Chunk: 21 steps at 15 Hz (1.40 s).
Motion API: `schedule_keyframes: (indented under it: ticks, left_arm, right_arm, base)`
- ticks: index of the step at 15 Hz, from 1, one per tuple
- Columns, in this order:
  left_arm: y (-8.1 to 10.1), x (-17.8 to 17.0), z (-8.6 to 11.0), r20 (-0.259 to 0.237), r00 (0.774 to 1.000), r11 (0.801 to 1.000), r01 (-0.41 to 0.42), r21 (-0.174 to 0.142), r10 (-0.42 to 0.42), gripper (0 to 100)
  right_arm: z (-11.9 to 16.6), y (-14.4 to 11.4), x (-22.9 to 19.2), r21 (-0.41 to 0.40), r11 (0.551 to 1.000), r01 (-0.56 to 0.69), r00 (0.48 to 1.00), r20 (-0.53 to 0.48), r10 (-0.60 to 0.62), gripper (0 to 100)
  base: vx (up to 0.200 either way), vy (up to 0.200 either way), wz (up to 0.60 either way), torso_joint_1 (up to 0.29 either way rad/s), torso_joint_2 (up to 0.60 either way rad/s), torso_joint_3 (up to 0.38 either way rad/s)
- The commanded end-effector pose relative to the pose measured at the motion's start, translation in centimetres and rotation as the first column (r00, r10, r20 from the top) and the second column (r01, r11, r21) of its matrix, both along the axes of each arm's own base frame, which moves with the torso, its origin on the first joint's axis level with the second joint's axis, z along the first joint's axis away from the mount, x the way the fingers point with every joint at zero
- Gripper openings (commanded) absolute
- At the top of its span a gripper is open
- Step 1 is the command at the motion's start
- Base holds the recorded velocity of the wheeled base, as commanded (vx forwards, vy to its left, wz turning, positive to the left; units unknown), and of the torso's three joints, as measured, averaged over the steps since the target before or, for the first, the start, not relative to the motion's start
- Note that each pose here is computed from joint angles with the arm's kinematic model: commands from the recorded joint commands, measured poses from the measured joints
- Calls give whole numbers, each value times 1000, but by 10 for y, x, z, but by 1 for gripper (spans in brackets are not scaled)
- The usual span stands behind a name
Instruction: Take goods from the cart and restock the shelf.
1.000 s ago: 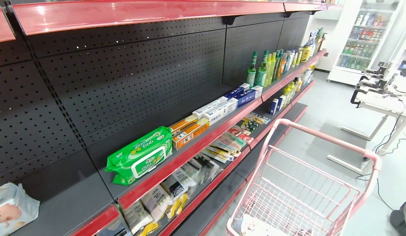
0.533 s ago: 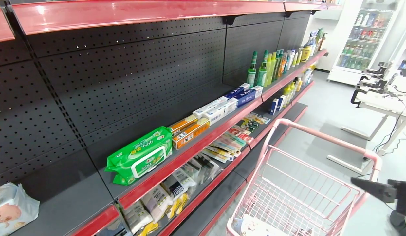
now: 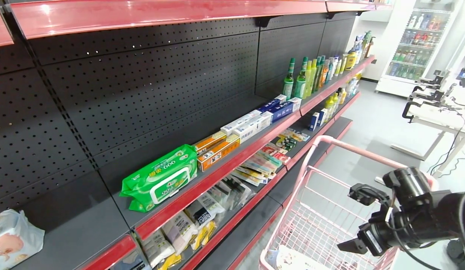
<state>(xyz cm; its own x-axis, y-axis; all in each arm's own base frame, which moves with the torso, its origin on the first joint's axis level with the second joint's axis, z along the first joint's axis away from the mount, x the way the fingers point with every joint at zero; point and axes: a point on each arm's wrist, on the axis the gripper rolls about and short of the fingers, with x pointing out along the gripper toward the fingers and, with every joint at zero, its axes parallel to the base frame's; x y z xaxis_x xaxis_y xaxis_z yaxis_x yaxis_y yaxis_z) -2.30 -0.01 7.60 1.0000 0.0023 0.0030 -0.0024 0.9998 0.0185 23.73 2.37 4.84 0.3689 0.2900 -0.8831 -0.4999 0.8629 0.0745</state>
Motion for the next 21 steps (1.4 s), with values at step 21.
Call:
schedule_keyframes:
  ticks: [21]
  left_arm:
    - [0,0,0,-3,1000,1000,-1,0,1,100]
  right_arm:
    - [-66,9,-3,-94,986,-136,979,-164,119,100]
  base:
    - [0,0,0,-90,205,113]
